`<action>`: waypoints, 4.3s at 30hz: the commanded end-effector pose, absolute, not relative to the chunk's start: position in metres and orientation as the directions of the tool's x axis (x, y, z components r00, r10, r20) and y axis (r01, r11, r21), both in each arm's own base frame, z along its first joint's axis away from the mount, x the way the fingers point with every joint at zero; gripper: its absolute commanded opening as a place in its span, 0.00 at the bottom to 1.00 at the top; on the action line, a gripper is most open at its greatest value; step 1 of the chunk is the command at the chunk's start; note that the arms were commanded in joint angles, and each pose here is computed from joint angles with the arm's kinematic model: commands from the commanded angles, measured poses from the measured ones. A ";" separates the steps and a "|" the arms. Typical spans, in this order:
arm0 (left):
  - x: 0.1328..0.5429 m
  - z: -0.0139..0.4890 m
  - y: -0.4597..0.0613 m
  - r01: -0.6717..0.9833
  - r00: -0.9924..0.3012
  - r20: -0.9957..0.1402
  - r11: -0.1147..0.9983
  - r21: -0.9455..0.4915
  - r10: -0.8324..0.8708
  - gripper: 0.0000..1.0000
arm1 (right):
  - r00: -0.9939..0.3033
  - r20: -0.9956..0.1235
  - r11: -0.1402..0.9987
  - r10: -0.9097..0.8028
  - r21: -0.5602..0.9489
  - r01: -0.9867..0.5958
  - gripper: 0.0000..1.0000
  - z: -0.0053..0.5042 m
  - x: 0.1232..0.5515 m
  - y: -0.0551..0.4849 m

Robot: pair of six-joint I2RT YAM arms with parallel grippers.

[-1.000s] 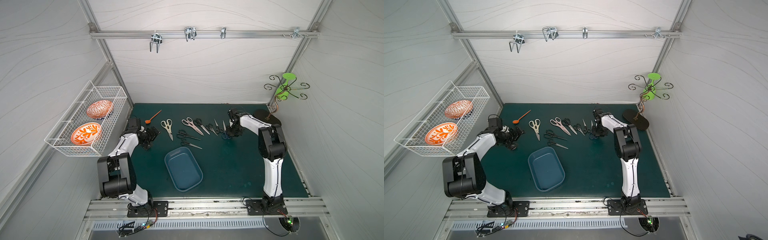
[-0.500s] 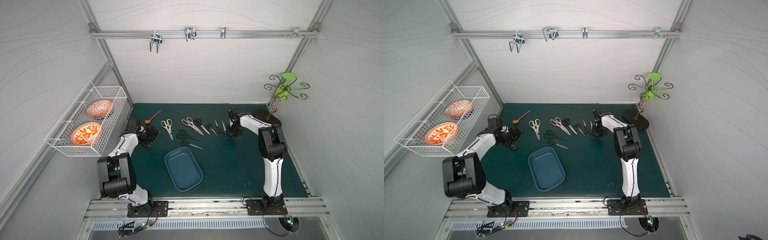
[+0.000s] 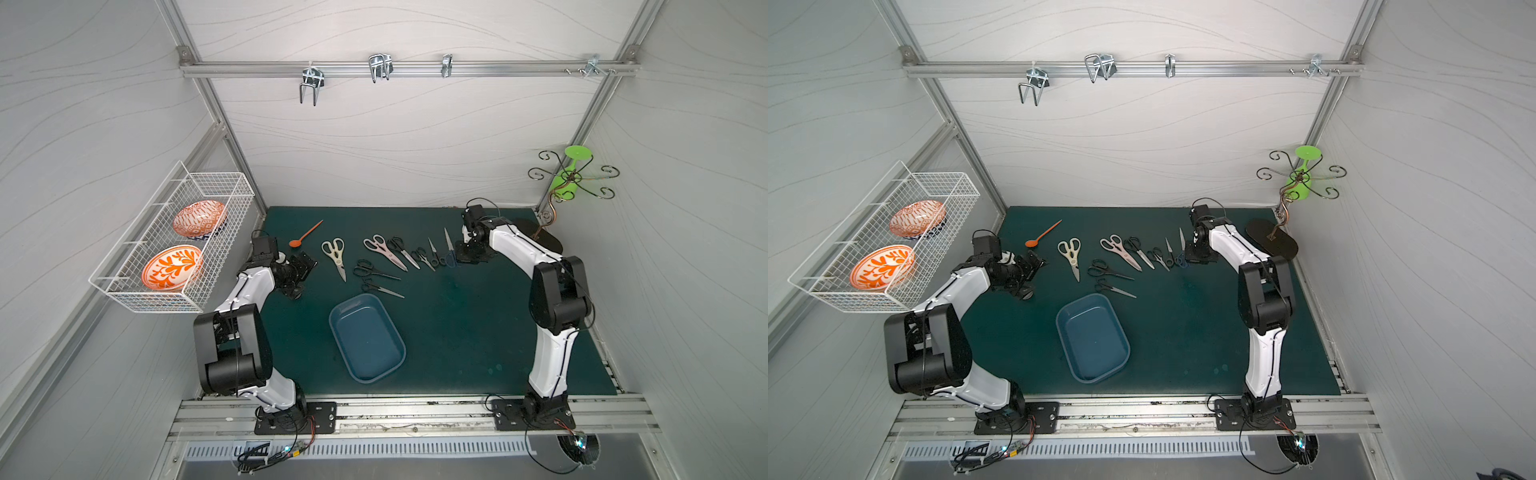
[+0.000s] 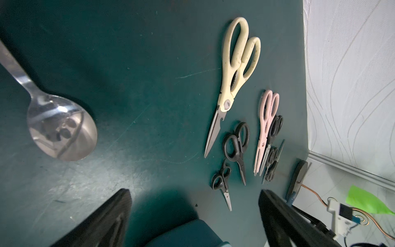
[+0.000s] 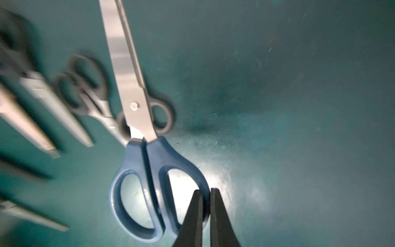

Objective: Put the scissors into the storage box
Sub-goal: Pick up the scissors from the center of the board, then place the scissors in the storage box, then pick up the scissors from the center of the board.

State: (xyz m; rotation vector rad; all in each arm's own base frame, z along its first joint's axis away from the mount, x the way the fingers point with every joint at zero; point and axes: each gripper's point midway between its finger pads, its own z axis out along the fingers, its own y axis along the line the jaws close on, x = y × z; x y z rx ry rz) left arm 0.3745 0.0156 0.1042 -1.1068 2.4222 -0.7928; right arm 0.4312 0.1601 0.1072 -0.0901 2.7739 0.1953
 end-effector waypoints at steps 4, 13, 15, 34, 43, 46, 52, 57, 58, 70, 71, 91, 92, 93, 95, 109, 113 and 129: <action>0.383 0.107 0.016 -0.545 -0.632 -0.097 0.529 -0.650 -0.769 0.97 | -0.901 -0.372 0.935 -0.222 0.181 -0.305 0.00 0.150 0.354 0.216; 0.380 0.103 0.018 -0.557 -0.638 -0.094 0.542 -0.629 -0.764 0.97 | -0.763 -0.407 0.749 -0.503 0.236 -0.619 0.00 0.166 0.224 0.322; 0.378 0.104 0.024 -0.564 -0.633 -0.106 0.551 -0.616 -0.767 0.97 | -0.716 -0.412 0.700 -0.563 0.222 -0.679 0.00 0.159 0.202 0.341; 0.371 0.115 0.054 -0.595 -0.556 -0.136 0.507 -0.623 -0.820 0.98 | -0.703 -0.248 0.684 -0.667 0.171 -0.709 0.00 0.089 0.171 0.406; 0.372 0.116 0.052 -0.591 -0.551 -0.131 0.497 -0.636 -0.824 0.98 | -0.717 -0.181 0.707 -0.673 0.129 -0.696 0.00 0.065 0.172 0.403; 0.372 0.115 0.052 -0.591 -0.551 -0.127 0.493 -0.638 -0.825 0.98 | -0.714 -0.163 0.705 -0.681 0.117 -0.699 0.00 0.056 0.173 0.403; 0.372 0.115 0.051 -0.589 -0.552 -0.125 0.492 -0.641 -0.824 0.98 | -0.708 -0.127 0.703 -0.694 0.093 -0.705 0.00 0.041 0.173 0.401; 0.373 0.115 0.047 -0.579 -0.563 -0.113 0.488 -0.653 -0.819 0.98 | -0.705 -0.124 0.701 -0.698 0.084 -0.708 0.11 0.039 0.174 0.401; 0.373 0.115 0.047 -0.579 -0.563 -0.111 0.487 -0.653 -0.819 0.98 | -0.702 -0.128 0.697 -0.701 0.084 -0.712 0.18 0.040 0.173 0.402; 0.377 0.115 0.042 -0.557 -0.577 -0.097 0.478 -0.679 -0.811 0.97 | -0.767 -0.296 0.725 -0.569 0.261 -0.638 0.30 0.130 0.198 0.412; 0.379 0.118 0.037 -0.534 -0.592 -0.094 0.477 -0.698 -0.800 0.97 | -0.791 -0.309 0.732 -0.528 0.306 -0.608 0.30 0.142 0.208 0.410; 0.382 0.125 -0.023 -0.414 -0.734 -0.117 0.576 -0.705 -0.669 0.96 | -0.958 -0.285 0.934 -0.041 0.328 -0.138 0.30 0.103 0.415 0.228; 0.382 0.124 -0.023 -0.414 -0.733 -0.116 0.575 -0.705 -0.670 0.96 | -0.958 -0.286 0.943 -0.034 0.308 -0.125 0.30 0.097 0.422 0.220; 0.382 0.124 -0.023 -0.413 -0.733 -0.117 0.575 -0.706 -0.670 0.96 | -0.958 -0.286 0.949 -0.032 0.293 -0.119 0.30 0.093 0.427 0.214; 0.383 0.124 -0.022 -0.416 -0.731 -0.114 0.573 -0.706 -0.673 0.96 | -0.958 -0.284 0.961 -0.042 0.252 -0.117 0.30 0.082 0.437 0.203; 0.384 0.119 -0.019 -0.433 -0.729 -0.114 0.584 -0.687 -0.675 0.95 | -0.955 -0.278 0.981 -0.102 0.130 -0.143 0.29 0.047 0.478 0.192; 0.385 0.118 -0.019 -0.437 -0.728 -0.110 0.582 -0.686 -0.676 0.95 | -0.956 -0.274 0.979 -0.108 0.139 -0.151 0.28 0.045 0.477 0.195; 0.384 0.117 -0.018 -0.443 -0.726 -0.109 0.583 -0.681 -0.679 0.95 | -0.965 -0.232 0.979 -0.124 0.131 -0.157 0.27 0.020 0.468 0.193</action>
